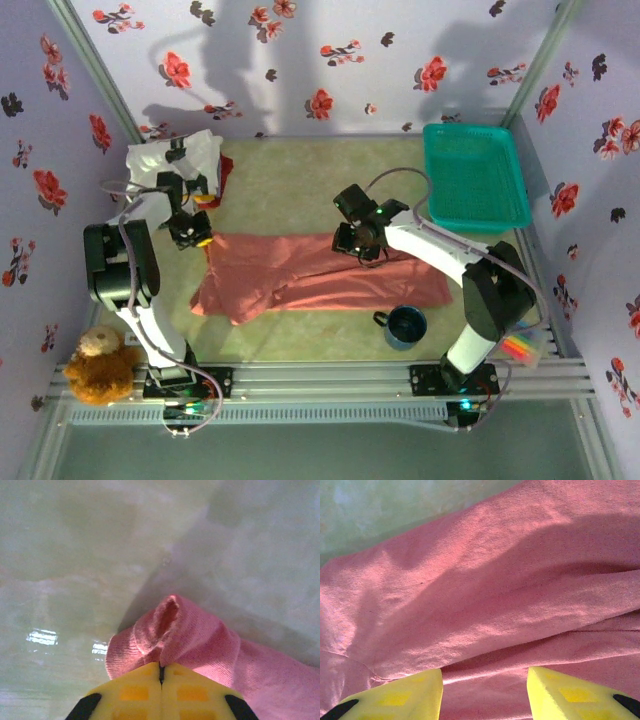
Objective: Fold and stack the t-shirts
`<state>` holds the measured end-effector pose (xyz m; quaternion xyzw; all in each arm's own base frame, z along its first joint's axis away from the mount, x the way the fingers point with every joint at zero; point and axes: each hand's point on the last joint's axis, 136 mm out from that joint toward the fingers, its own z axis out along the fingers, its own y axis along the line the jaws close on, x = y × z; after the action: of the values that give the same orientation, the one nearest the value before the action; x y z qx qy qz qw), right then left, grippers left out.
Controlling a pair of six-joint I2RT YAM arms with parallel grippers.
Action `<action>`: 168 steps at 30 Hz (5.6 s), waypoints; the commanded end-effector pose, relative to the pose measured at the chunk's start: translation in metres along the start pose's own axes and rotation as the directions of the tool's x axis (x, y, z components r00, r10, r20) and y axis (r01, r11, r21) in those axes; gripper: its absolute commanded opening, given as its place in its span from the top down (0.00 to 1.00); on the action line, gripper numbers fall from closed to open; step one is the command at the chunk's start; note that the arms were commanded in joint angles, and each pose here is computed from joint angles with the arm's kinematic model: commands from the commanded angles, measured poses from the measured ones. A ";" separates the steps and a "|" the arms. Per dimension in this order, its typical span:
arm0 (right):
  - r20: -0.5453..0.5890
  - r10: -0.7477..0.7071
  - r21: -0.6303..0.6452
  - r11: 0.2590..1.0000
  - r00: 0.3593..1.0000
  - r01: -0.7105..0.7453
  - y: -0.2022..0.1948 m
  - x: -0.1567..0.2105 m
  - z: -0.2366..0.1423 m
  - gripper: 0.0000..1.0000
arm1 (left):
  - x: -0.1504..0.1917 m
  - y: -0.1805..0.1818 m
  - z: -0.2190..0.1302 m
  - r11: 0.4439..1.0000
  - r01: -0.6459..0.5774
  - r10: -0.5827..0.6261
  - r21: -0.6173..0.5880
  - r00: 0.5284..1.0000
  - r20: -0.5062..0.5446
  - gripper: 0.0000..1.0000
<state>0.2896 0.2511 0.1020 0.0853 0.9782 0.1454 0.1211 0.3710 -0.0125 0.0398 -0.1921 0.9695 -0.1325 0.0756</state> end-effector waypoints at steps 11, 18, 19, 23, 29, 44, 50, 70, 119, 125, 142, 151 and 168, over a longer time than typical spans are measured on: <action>-0.129 -0.028 -0.204 0.979 0.991 0.001 0.070 0.040 0.015 0.53 | -0.044 -0.025 -0.018 0.986 0.118 -0.116 0.116 0.993 -0.018 1.00; -0.260 -0.120 -0.267 0.962 0.958 0.048 0.115 0.081 0.048 0.59 | -0.030 -0.017 0.008 0.986 0.127 -0.117 0.106 0.988 -0.096 0.93; -0.274 -0.130 -0.273 0.961 0.953 0.053 0.119 0.084 0.051 0.60 | -0.029 -0.017 0.010 0.986 0.124 -0.114 0.109 0.989 -0.096 0.88; -0.316 -0.164 -0.299 0.952 0.934 0.066 0.134 0.092 0.060 0.66 | -0.030 -0.017 0.008 0.987 0.105 -0.095 0.118 0.992 -0.085 0.75; -0.377 -0.174 -0.265 0.961 0.910 0.074 0.134 0.103 0.071 0.67 | -0.029 -0.017 -0.007 0.986 0.105 -0.099 0.130 0.994 -0.054 0.63; -0.481 -0.219 -0.244 0.963 0.849 0.111 0.133 0.128 0.078 0.68 | -0.007 -0.018 -0.025 0.974 0.133 -0.129 0.181 0.991 -0.031 0.58; -0.516 -0.216 -0.231 0.967 0.829 0.108 0.132 0.133 0.090 0.70 | 0.005 -0.019 -0.043 0.973 0.133 -0.132 0.189 0.991 -0.015 0.58; -0.491 -0.170 -0.138 0.984 0.854 0.116 0.108 0.130 0.066 1.00 | 0.107 -0.049 -0.006 0.948 0.220 -0.165 0.232 0.958 -0.235 0.56; -0.073 -0.147 0.624 0.765 0.986 0.160 -0.182 -0.069 0.012 1.00 | 0.138 -0.082 -0.007 0.983 0.056 -0.023 0.173 0.983 -0.184 0.56; -0.113 -0.089 0.691 0.709 0.990 0.143 -0.206 -0.046 0.004 1.00 | 0.140 -0.083 -0.006 0.984 0.050 -0.017 0.172 0.982 -0.188 0.56; -0.119 -0.079 0.463 0.877 0.990 0.126 -0.150 -0.033 -0.024 1.00 | 0.139 -0.077 0.000 0.992 0.050 -0.029 0.112 0.982 -0.186 0.59; -0.221 -0.031 0.215 0.973 0.975 0.080 -0.088 -0.015 0.025 1.00 | 0.117 -0.069 0.027 1.000 -0.005 0.002 -0.012 0.980 -0.197 1.00; -0.240 -0.012 0.288 0.954 0.971 0.083 -0.118 -0.016 0.027 1.00 | 0.042 -0.123 0.090 0.992 -0.126 0.121 -0.018 0.974 -0.191 1.00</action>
<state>0.2990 0.1519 0.0365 0.0613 0.9981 0.0100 -0.0054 0.3720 -0.1624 0.0183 -0.1489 0.9745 -0.1664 -0.0222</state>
